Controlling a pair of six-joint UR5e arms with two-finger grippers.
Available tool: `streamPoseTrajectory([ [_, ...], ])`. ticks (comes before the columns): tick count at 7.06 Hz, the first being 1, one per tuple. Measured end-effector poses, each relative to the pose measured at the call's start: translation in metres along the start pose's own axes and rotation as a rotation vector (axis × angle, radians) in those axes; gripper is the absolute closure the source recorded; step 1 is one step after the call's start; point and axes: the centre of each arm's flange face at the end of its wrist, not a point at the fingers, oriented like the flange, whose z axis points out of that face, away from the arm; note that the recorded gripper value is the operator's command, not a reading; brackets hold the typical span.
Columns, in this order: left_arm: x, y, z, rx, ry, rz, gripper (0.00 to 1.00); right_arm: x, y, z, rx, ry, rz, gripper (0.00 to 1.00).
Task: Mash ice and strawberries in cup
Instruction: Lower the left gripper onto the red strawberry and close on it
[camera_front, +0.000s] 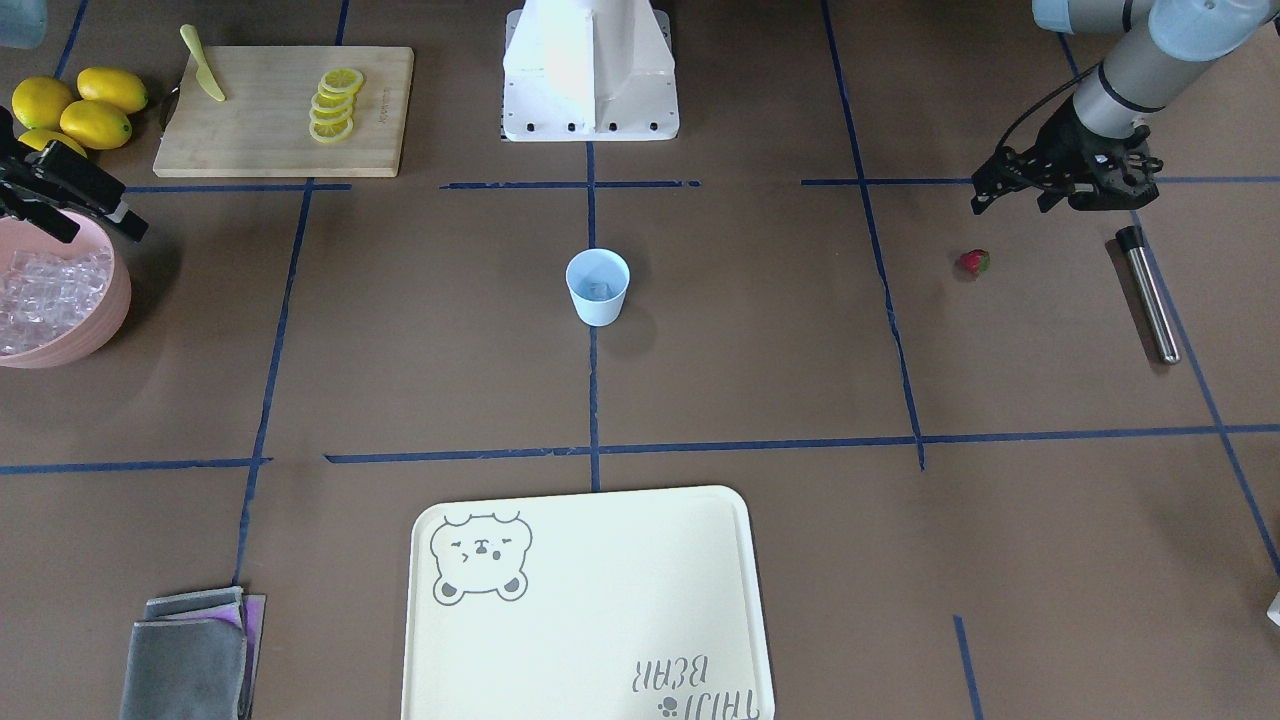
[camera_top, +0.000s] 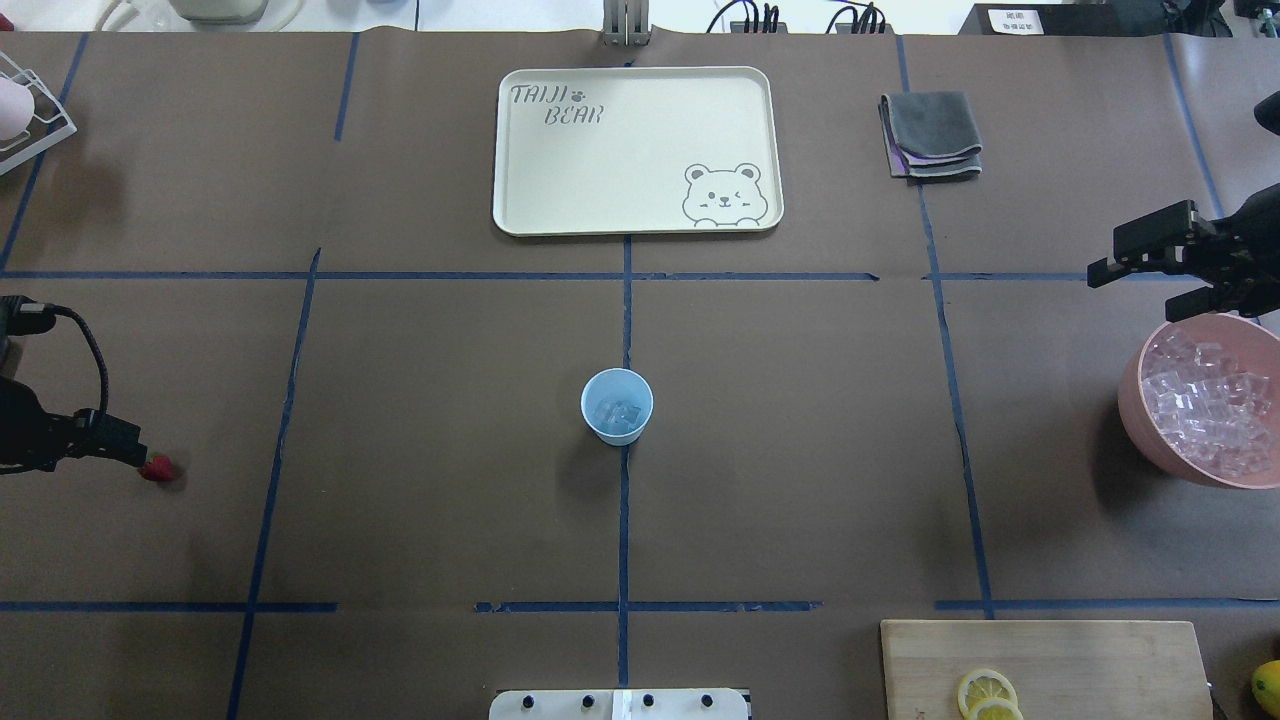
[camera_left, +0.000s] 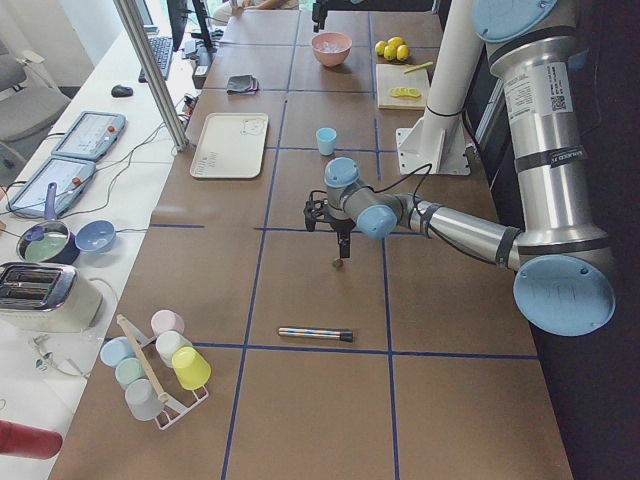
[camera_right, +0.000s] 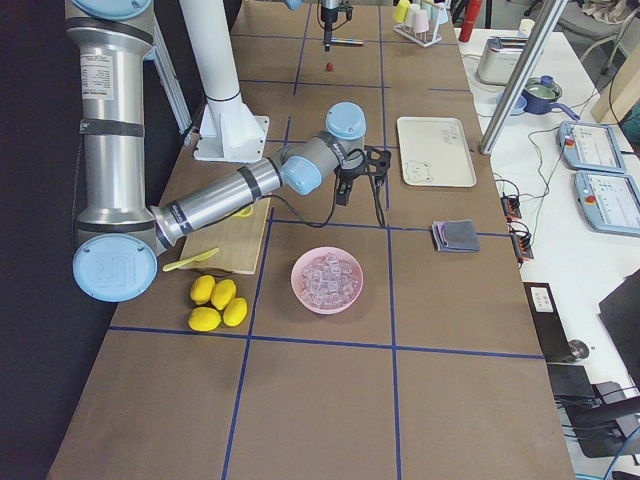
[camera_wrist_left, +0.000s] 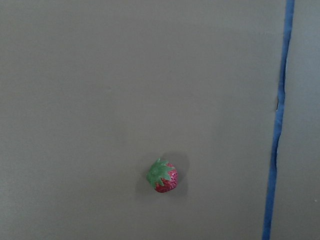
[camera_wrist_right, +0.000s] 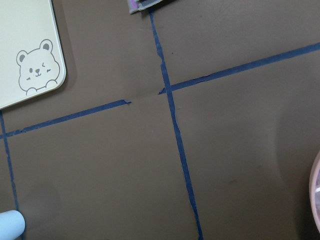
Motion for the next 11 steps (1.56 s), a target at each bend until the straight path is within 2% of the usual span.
streamPoseTrajectory([
  [4, 0.006, -0.022, 0.044, 0.010, -0.036, 0.016, 0.00, 0.003, -0.003, 0.004, -0.002, 0.006, 0.001, 0.00],
  [7, -0.009, -0.026, 0.070, 0.027, 0.000, 0.042, 0.00, 0.001, -0.002, 0.003, -0.002, 0.003, -0.003, 0.00],
  [9, -0.004, -0.022, 0.080, 0.016, 0.007, 0.051, 0.02, 0.001, -0.002, 0.003, -0.002, 0.003, -0.002, 0.00],
  [10, -0.002, -0.020, 0.084, 0.008, 0.005, 0.054, 0.09, 0.002, -0.003, 0.004, -0.003, 0.005, -0.001, 0.00],
  [11, 0.000, -0.019, 0.088, 0.002, 0.004, 0.056, 0.38, 0.002, -0.003, 0.005, -0.004, 0.006, 0.000, 0.00],
])
